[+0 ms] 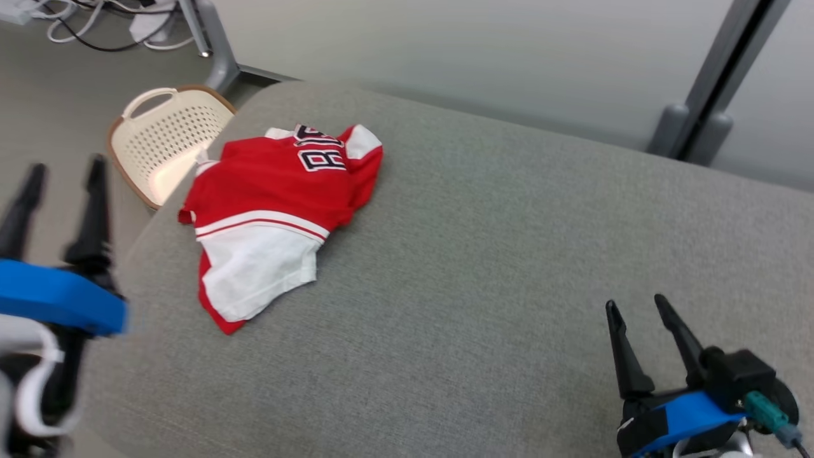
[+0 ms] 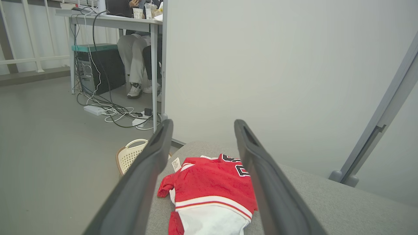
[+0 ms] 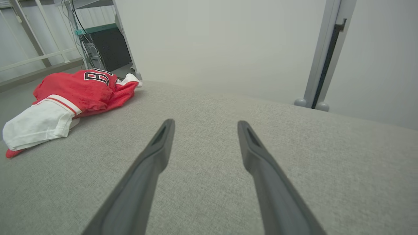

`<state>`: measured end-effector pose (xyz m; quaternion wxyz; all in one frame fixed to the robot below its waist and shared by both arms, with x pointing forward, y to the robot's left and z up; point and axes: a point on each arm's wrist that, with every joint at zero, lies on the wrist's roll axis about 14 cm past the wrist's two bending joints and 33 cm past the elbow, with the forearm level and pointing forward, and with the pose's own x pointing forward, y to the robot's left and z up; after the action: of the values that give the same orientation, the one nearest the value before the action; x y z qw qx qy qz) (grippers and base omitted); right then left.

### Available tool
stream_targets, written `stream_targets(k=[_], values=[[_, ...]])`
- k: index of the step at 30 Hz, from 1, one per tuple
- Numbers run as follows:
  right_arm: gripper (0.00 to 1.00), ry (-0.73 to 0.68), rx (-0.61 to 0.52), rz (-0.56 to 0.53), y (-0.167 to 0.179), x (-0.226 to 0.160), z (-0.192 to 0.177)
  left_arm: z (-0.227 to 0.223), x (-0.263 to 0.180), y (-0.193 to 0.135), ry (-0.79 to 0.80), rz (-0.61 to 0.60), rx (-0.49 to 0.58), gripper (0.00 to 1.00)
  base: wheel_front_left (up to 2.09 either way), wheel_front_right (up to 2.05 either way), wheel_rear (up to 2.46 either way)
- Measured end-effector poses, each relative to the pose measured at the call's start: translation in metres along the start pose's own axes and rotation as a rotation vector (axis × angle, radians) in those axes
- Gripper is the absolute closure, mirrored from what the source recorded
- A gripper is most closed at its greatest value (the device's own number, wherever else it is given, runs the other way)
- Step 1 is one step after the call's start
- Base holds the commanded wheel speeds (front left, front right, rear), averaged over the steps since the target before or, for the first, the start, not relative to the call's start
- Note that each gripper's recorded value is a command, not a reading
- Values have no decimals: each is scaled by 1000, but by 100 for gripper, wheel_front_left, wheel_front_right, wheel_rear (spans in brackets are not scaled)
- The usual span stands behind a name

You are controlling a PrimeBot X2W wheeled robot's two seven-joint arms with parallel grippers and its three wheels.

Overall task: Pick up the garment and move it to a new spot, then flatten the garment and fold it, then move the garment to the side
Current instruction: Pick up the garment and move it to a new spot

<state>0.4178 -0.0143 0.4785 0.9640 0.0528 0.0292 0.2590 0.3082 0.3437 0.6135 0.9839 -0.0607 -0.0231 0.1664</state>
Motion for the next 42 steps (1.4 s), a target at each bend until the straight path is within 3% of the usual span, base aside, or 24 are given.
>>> stream_targets(k=[5, 15, 22, 26, 33, 34, 36, 42], values=[[0, 18, -17, -46, -22, 8, -6, 11, 41, 29, 46, 69, 59, 0, 0, 0, 0], [0, 42, -37, -164, -75, 16, -19, -80, 122, 65, 347, 183, -46, 0, 0, 0, 0], [0, 102, -33, -256, -109, 3, -43, -163, 145, 54, 554, 178, -71, 0, 0, 0, 0], [0, 124, -27, -288, -120, -4, -52, -206, 146, 39, 676, 164, -138, 0, 0, 0, 0], [0, 122, -17, -307, -127, -6, -56, -240, 139, 28, 814, 164, -220, 0, 0, 0, 0], [0, 123, -16, -308, -127, -6, -56, -245, 135, 26, 847, 161, -229, 11, 0, 0, 0], [0, 119, -16, -308, -127, -5, -55, -251, 130, 23, 886, 154, -232, 100, 0, 0, 0], [0, 104, -9, -305, -125, -5, -50, -245, 126, 26, 881, 145, -228, 100, 0, 0, 0]])
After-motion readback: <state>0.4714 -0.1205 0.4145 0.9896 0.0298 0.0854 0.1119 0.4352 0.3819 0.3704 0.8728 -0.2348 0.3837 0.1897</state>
